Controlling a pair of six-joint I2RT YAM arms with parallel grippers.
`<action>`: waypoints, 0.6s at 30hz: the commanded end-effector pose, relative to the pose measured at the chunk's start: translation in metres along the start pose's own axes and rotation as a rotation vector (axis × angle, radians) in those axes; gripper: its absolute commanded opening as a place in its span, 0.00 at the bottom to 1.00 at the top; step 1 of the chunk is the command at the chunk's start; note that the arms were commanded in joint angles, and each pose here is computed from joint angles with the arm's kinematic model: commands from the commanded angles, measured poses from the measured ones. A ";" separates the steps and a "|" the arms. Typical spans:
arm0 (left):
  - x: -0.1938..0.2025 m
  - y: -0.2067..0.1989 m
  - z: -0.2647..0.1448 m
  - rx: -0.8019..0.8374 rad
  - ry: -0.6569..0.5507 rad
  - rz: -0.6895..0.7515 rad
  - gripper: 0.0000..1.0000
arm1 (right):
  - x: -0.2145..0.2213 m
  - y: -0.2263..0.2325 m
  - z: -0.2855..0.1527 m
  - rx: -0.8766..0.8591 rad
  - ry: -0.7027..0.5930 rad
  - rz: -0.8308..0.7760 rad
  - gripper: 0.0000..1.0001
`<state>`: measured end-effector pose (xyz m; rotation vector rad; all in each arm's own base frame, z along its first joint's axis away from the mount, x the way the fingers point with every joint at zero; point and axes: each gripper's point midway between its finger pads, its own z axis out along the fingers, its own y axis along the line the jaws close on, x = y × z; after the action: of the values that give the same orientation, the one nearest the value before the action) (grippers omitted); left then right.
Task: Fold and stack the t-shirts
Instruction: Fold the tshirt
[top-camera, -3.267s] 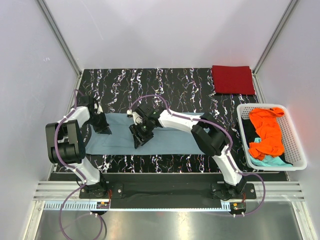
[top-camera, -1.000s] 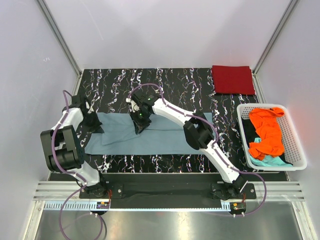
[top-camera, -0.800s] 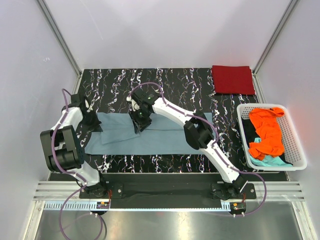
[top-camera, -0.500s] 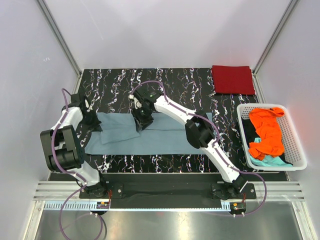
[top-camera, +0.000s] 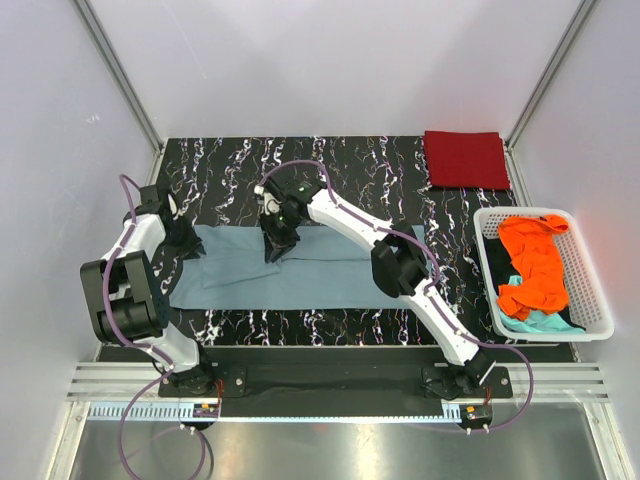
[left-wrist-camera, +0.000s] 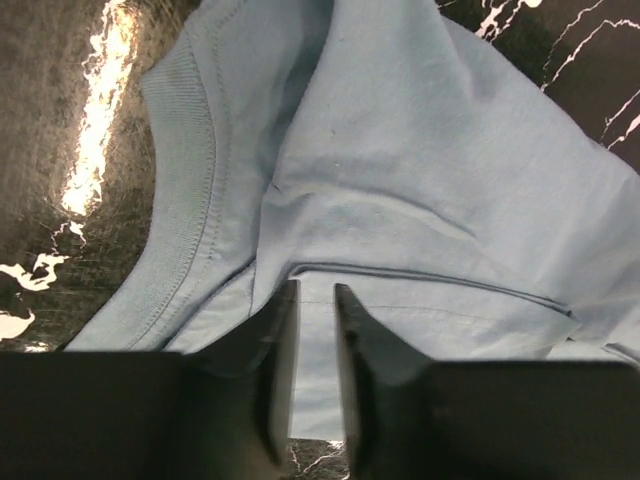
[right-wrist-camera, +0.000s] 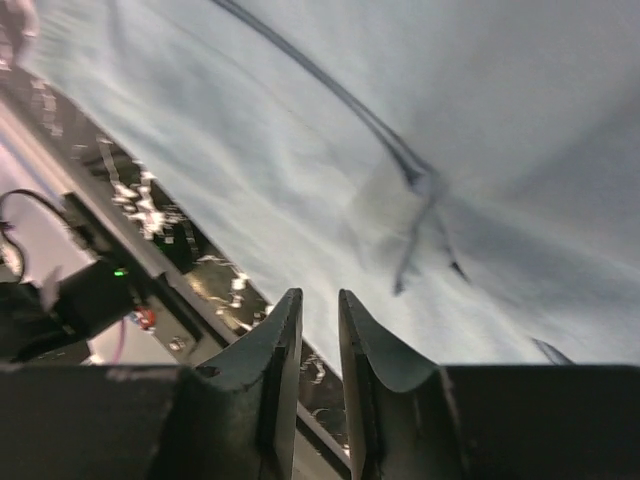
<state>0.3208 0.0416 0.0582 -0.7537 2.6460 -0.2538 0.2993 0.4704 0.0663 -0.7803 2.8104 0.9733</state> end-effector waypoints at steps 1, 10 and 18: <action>-0.018 0.000 -0.017 -0.012 -0.091 -0.016 0.31 | -0.012 0.031 -0.010 -0.089 -0.031 -0.002 0.28; 0.032 -0.036 -0.038 0.189 -0.023 -0.082 0.28 | -0.016 0.040 0.001 -0.169 -0.017 0.042 0.29; 0.066 -0.018 0.004 0.184 0.076 -0.213 0.32 | -0.006 0.007 0.027 -0.104 0.018 0.074 0.32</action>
<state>0.2690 -0.0050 0.0477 -0.9224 2.6165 -0.4845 0.2960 0.4919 0.0527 -0.7119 2.8506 1.1234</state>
